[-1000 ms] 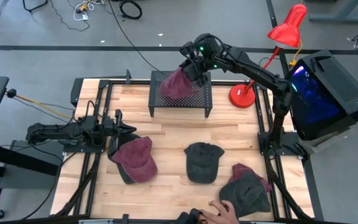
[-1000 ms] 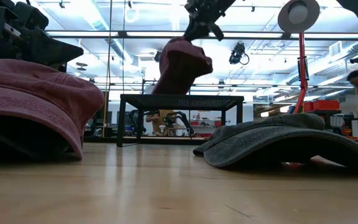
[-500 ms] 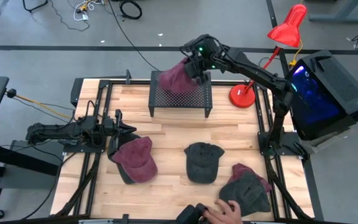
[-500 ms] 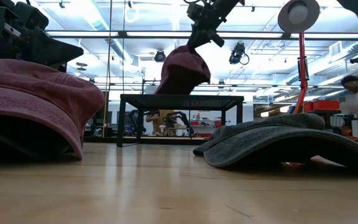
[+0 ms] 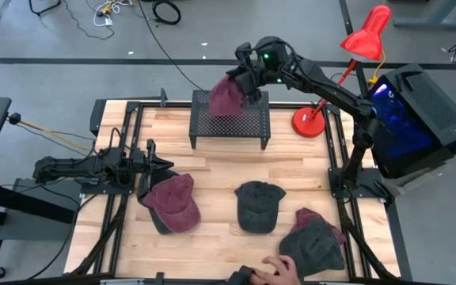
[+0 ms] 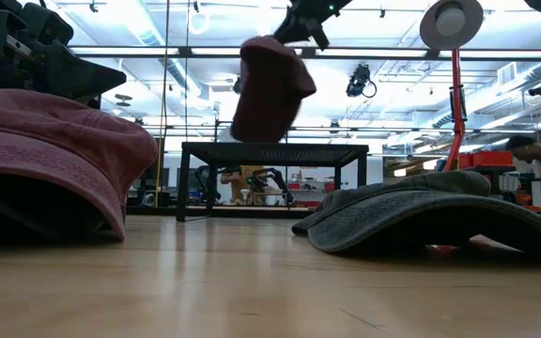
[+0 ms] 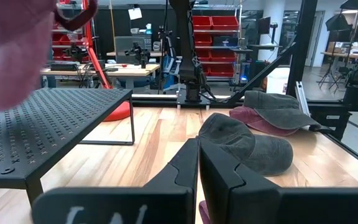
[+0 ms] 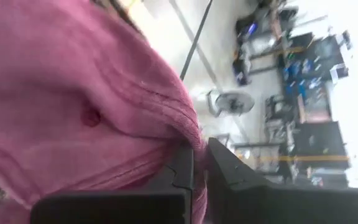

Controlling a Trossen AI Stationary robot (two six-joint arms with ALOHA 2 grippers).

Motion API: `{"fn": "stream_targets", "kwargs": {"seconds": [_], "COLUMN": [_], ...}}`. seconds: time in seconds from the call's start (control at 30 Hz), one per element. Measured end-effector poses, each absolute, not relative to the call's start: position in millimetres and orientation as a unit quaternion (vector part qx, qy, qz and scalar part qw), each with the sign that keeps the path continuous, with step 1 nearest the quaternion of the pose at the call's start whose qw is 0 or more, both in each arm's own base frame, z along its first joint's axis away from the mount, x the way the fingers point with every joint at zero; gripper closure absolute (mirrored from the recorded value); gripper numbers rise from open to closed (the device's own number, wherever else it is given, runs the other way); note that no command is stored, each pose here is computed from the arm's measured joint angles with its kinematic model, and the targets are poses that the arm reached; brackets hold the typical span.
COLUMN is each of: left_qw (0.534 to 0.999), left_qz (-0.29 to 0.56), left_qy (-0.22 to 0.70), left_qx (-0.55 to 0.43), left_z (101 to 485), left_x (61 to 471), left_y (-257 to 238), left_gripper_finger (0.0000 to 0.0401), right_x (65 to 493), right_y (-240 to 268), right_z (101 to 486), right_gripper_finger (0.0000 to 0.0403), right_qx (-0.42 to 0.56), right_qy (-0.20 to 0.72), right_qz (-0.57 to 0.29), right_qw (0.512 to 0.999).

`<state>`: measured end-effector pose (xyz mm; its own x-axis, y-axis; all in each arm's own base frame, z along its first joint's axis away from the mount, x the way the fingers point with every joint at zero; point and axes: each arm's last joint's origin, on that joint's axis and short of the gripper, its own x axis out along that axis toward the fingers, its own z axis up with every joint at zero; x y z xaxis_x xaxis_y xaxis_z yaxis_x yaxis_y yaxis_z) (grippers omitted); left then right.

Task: Pick & Place hat
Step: Put the middle red cap on the shelf

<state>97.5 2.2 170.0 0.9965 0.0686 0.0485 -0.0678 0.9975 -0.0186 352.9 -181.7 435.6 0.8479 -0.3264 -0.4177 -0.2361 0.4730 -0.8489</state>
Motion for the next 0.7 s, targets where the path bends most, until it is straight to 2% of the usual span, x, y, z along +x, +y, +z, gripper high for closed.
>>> {"fn": "stream_targets", "kwargs": {"seconds": [0.23,0.43,0.7], "left_qw": [0.999,0.999,0.999], "left_qz": [0.034,0.034,0.034], "left_qy": [-0.025,-0.025,-0.025], "left_qx": [-0.008,-0.008,-0.008], "left_z": [170.1,170.0,170.1], "left_x": [97.5,97.5,97.5], "left_y": [2.2,2.2,2.2], "left_gripper_finger": [0.0380,0.0380,0.0380], "right_x": [359.4,363.5,383.6], "right_y": [-178.2,-184.7,-203.2], "right_z": [444.5,437.7,424.2], "right_gripper_finger": [0.0391,0.0390,0.0392], "right_qx": [-0.527,-0.521,-0.525], "right_qy": [0.167,0.139,0.085], "right_qz": [0.024,0.062,0.063], "right_qw": [0.833,0.840,0.845]}}
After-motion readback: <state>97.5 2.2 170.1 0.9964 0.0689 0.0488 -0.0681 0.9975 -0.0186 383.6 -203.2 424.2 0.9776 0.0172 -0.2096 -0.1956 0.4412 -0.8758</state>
